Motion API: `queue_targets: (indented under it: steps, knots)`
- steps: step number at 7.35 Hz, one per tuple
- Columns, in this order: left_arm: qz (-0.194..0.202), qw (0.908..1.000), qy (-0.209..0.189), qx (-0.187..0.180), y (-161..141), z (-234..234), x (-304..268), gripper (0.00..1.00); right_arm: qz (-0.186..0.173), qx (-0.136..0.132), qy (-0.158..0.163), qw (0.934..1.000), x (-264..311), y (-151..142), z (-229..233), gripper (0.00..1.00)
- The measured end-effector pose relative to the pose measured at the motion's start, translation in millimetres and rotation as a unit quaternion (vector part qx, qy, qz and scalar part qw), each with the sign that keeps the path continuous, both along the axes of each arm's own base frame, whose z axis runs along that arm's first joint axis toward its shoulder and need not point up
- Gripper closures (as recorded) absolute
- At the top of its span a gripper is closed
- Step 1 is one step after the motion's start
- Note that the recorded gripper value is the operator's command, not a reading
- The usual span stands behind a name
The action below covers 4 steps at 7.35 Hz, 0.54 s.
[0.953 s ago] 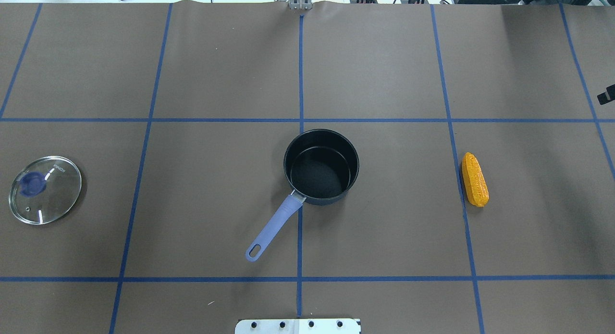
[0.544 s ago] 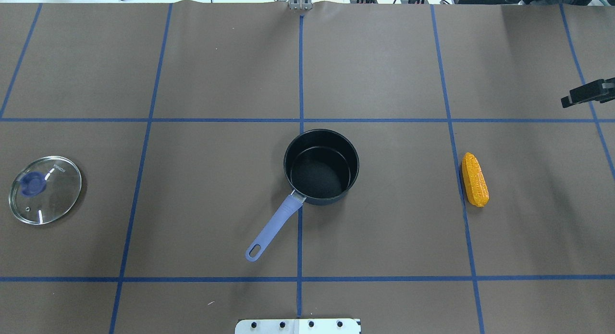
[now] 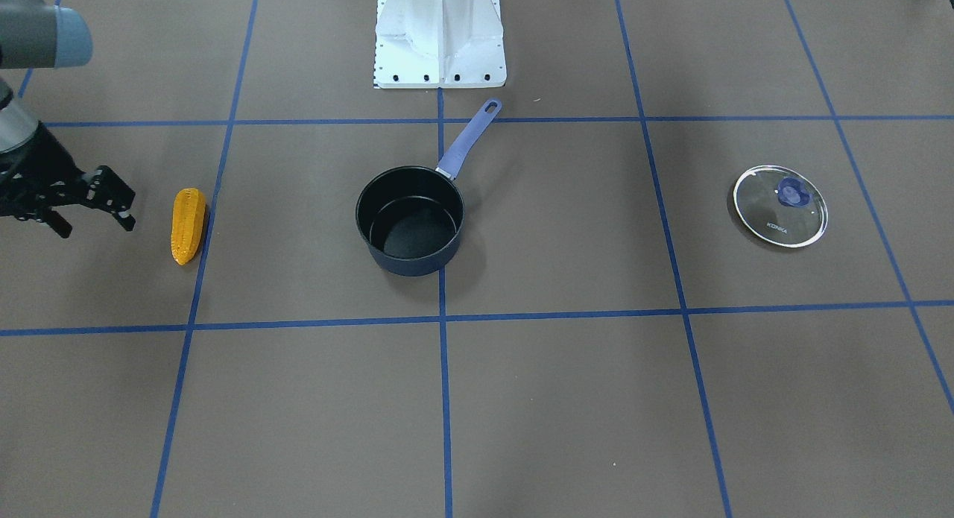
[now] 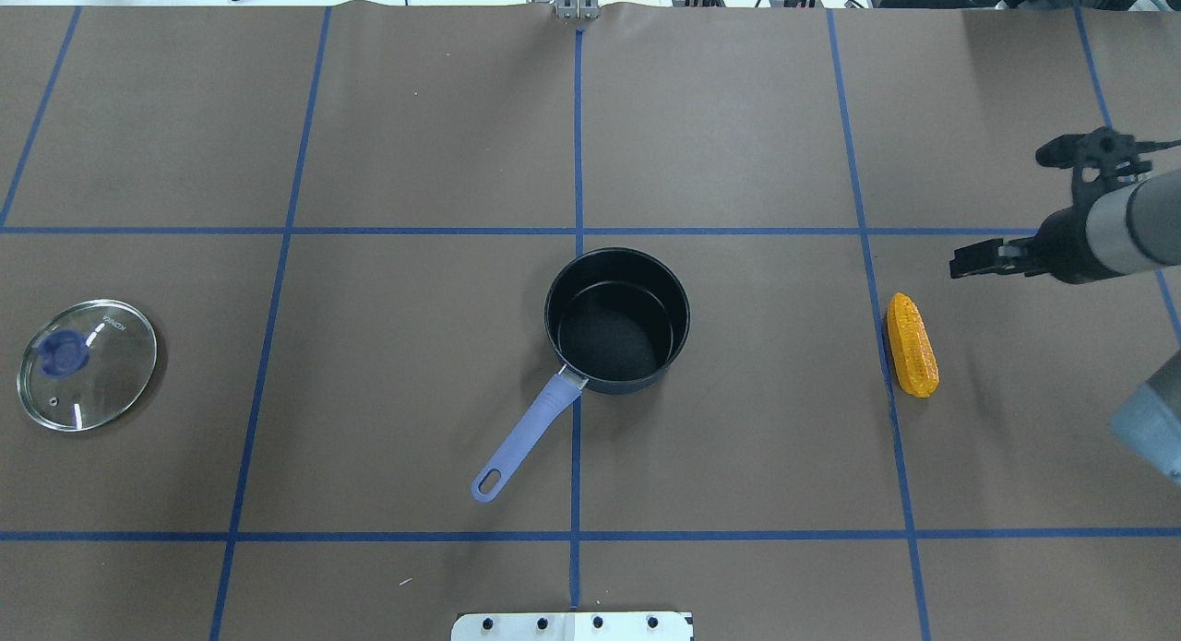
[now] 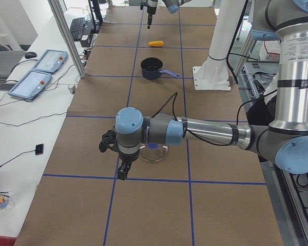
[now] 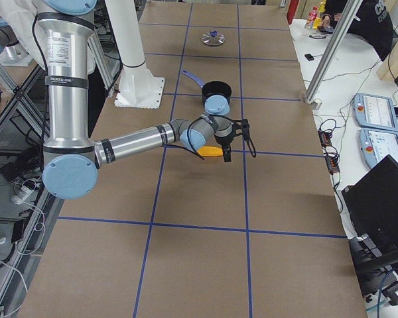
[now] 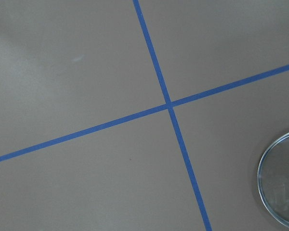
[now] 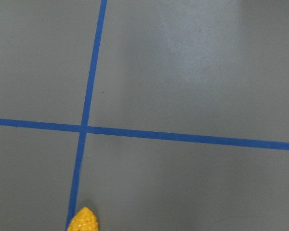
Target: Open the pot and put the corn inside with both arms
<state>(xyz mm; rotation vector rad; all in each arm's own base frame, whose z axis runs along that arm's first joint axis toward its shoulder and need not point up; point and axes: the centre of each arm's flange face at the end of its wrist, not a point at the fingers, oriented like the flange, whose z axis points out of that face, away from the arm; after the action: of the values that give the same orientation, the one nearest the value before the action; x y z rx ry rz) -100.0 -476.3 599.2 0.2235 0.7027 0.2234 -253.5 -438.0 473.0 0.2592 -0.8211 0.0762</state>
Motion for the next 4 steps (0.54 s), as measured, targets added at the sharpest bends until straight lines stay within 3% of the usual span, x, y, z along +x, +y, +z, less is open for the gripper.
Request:
queue_targets:
  steps: [3,4]
  knots:
    - [-0.003,1.0,0.0,0.002,-1,-4,0,0.02,0.01,0.018,0.01,0.9997,-71,43,0,0.04]
    - [-0.003,1.0,0.0,0.003,-1,-5,0,0.02,0.008,0.022,0.017,0.9996,-80,48,5,0.2]
